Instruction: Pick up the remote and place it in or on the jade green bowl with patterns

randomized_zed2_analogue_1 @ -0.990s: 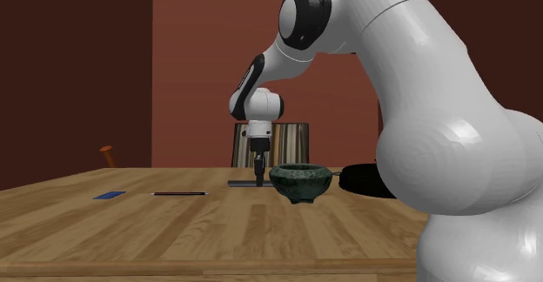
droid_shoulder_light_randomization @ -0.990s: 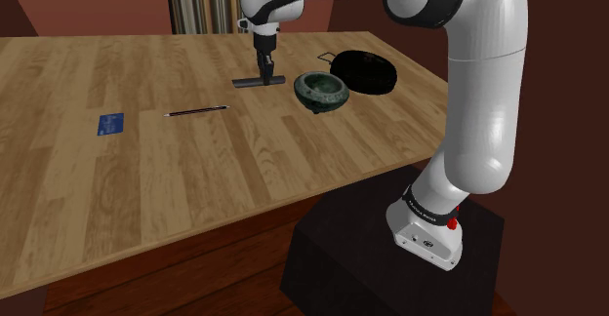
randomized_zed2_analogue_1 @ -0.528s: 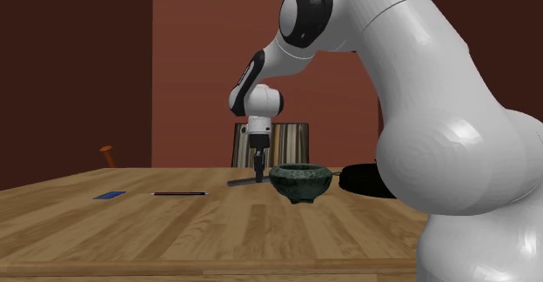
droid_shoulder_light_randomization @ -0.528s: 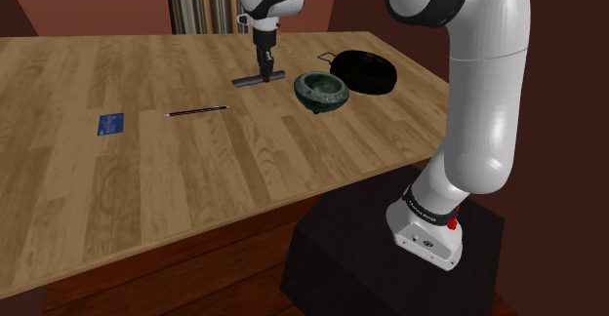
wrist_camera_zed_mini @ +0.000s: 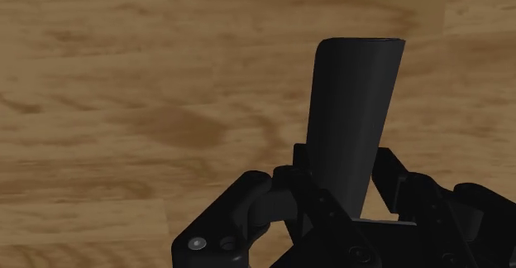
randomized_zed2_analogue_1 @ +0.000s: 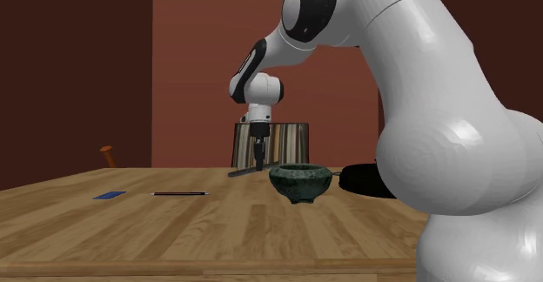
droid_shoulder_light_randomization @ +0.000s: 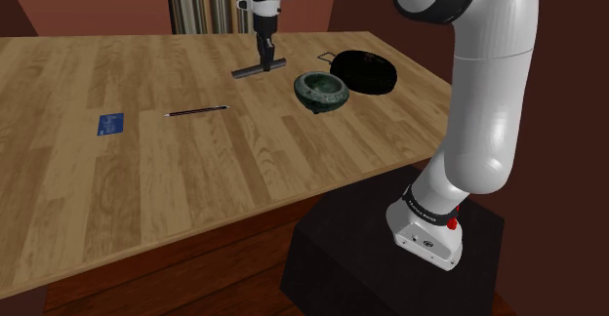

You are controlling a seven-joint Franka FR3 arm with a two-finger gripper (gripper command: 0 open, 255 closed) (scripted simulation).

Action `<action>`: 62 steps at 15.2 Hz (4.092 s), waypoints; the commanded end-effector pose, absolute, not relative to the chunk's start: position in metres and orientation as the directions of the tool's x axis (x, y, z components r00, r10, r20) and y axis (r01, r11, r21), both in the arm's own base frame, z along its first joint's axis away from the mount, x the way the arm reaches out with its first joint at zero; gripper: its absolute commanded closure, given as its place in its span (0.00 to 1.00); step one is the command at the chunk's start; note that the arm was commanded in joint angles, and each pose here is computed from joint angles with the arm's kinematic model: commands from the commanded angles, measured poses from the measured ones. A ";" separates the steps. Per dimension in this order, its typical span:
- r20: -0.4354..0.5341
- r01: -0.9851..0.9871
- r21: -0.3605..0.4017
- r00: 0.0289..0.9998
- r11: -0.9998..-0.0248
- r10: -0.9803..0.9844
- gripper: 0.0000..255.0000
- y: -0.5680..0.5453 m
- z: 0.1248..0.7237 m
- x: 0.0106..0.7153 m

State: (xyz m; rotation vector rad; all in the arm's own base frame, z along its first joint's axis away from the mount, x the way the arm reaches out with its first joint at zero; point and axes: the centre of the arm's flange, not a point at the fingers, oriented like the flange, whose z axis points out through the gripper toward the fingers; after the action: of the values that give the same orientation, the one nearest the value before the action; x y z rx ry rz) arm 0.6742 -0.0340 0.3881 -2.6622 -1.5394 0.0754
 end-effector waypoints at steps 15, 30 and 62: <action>-0.010 0.864 -0.081 0.498 -0.497 0.867 1.00 -0.035 0.473 0.673; -0.010 0.864 -0.081 0.498 -0.497 0.867 1.00 -0.056 0.498 0.557; -0.010 0.864 -0.081 0.499 -0.498 0.867 0.00 -0.078 0.433 0.438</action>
State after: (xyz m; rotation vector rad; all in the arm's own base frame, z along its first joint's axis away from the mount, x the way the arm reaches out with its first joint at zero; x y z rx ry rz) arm 0.4381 -0.0783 0.4330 -2.6626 -1.5394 0.0752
